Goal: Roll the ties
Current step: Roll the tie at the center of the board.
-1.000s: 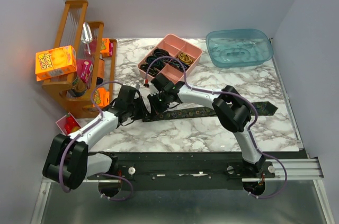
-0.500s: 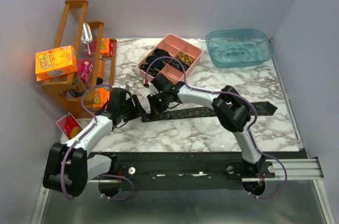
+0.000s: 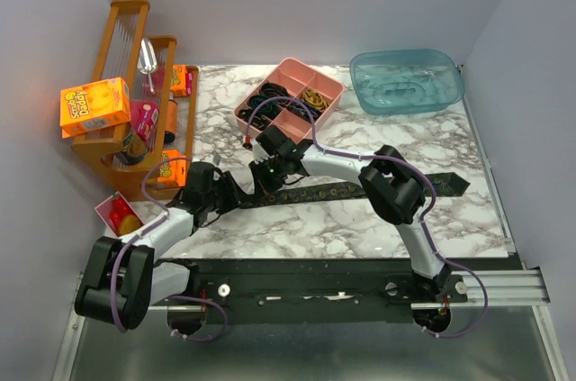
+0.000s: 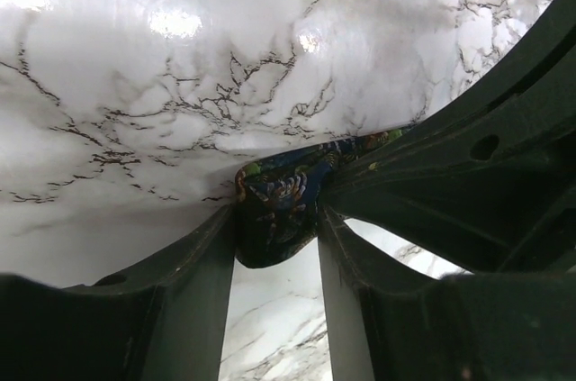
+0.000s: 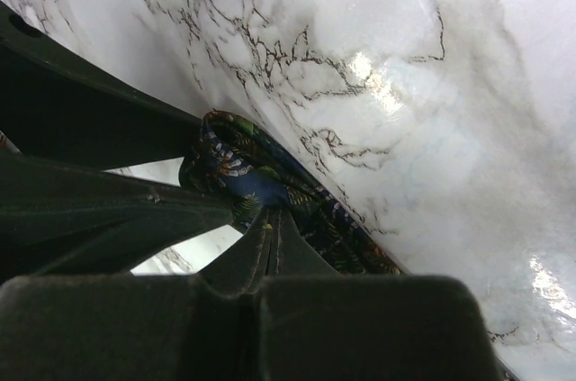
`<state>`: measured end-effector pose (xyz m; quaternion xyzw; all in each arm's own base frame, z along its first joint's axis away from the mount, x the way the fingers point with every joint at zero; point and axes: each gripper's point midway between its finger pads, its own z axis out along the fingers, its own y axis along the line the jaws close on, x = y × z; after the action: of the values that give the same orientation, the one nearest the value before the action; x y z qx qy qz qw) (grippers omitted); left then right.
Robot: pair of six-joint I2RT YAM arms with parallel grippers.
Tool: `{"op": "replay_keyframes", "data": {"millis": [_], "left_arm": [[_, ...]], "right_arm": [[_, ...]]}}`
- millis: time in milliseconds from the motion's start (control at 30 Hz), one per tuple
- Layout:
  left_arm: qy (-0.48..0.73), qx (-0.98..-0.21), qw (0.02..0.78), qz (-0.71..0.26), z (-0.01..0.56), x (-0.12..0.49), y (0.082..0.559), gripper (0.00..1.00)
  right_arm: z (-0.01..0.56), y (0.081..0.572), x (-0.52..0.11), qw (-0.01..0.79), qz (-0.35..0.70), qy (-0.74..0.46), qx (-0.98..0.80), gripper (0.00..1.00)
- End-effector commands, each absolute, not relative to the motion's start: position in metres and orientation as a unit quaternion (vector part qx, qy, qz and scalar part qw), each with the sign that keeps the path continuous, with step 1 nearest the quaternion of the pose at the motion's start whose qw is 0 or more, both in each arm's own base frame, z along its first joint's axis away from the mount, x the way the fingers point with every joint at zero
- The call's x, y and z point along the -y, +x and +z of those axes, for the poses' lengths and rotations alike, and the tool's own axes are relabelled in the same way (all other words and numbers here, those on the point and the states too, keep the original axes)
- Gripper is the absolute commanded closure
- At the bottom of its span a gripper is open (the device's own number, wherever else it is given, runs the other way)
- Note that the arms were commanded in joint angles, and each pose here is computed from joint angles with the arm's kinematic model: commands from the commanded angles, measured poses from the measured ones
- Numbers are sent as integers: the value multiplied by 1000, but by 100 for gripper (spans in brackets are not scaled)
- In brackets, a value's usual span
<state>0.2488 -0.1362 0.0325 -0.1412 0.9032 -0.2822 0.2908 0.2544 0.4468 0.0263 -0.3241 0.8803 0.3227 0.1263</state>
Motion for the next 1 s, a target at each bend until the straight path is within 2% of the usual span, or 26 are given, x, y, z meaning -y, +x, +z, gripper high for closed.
{"op": "replay_keyframes", "data": {"millis": [0,100,167,333,467,967], "left_arm": [[-146,-891,307,-302,34,140,255,54],[-149,-889,312,-299,35,138,256,66],[-150,-888,316,-299,37,137,257,68],[-142,-890,320,-294,40,136,257,89],[-129,-892,319,-293,46,138,260,99],[-85,-918,307,-236,67,132,264,100]], "right_arm": [[-4,242,-438,93,299,-332,-890,99],[-5,242,-437,92,299,-331,-890,99],[-5,243,-438,93,300,-331,-890,99],[-1,243,-440,96,303,-332,-888,99],[4,245,-441,101,305,-332,-887,99],[14,252,-451,111,313,-333,-882,99]]}}
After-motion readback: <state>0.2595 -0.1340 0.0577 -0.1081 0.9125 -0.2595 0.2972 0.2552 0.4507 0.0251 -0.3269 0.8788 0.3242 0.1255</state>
